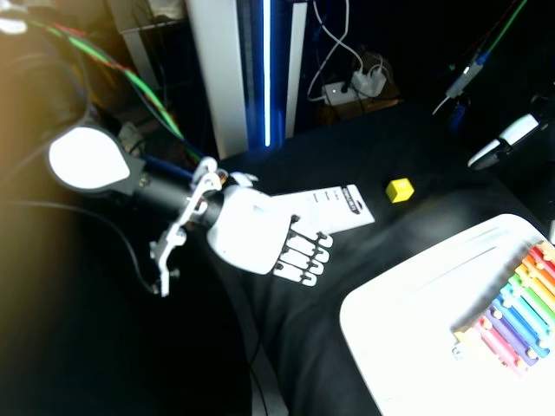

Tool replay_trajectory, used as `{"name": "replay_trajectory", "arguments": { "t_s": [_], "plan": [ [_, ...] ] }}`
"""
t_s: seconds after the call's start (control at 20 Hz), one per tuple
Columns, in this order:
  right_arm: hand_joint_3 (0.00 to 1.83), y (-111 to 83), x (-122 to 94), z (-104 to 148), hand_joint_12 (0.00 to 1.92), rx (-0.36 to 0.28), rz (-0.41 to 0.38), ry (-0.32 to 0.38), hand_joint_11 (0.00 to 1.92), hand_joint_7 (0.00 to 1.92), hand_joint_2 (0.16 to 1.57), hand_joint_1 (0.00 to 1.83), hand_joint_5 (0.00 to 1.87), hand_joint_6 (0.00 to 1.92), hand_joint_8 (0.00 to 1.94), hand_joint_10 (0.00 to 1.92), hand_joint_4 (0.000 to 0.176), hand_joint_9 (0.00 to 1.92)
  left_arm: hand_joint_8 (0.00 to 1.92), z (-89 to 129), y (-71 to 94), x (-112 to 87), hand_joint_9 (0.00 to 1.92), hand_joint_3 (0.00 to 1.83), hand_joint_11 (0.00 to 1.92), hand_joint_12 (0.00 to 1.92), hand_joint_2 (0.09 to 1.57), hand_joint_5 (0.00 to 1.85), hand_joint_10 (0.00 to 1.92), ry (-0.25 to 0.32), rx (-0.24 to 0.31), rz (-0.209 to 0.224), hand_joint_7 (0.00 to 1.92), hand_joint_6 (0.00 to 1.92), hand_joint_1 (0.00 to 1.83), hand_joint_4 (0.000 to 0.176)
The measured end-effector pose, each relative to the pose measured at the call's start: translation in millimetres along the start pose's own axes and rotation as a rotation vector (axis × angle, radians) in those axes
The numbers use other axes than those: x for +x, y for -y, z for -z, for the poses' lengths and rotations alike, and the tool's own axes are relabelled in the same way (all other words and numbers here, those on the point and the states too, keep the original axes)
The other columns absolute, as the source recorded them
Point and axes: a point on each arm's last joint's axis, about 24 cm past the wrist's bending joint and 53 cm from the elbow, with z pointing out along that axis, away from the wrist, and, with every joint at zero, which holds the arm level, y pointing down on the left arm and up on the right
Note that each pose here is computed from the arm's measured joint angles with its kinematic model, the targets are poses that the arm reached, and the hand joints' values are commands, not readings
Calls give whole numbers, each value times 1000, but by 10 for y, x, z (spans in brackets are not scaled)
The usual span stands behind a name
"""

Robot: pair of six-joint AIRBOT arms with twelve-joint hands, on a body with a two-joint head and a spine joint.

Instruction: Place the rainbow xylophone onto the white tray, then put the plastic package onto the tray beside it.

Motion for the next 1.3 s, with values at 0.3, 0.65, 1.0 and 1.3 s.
{"name": "replay_trajectory", "arguments": {
  "t_s": [0.3,0.65,1.0,1.3],
  "plan": [
    [1,-16,-35,-3,1582,-8,-11,8,909,893,1213,1222,701,1196,1296,1004,0,1025,1,18,-10,-3,60,6,6,2,675,0,3,1,-2,4,94,0,698,0],
    [0,-10,-42,0,1434,-7,-12,9,967,855,1222,1197,726,1234,1329,826,0,1075,2,18,-10,-1,0,5,0,0,690,0,0,1,-2,6,30,0,701,0],
    [3,-55,-93,-4,1319,-19,-10,20,882,987,1103,1357,912,835,980,1093,0,1101,5,20,-19,22,0,6,0,0,709,0,0,-5,-4,6,16,0,693,0],
    [0,-252,-330,-21,1276,-56,47,72,968,1091,1059,1391,967,800,712,991,0,1173,0,25,-40,69,0,8,12,5,718,0,0,-13,-10,16,5,0,620,0]
  ]
}}
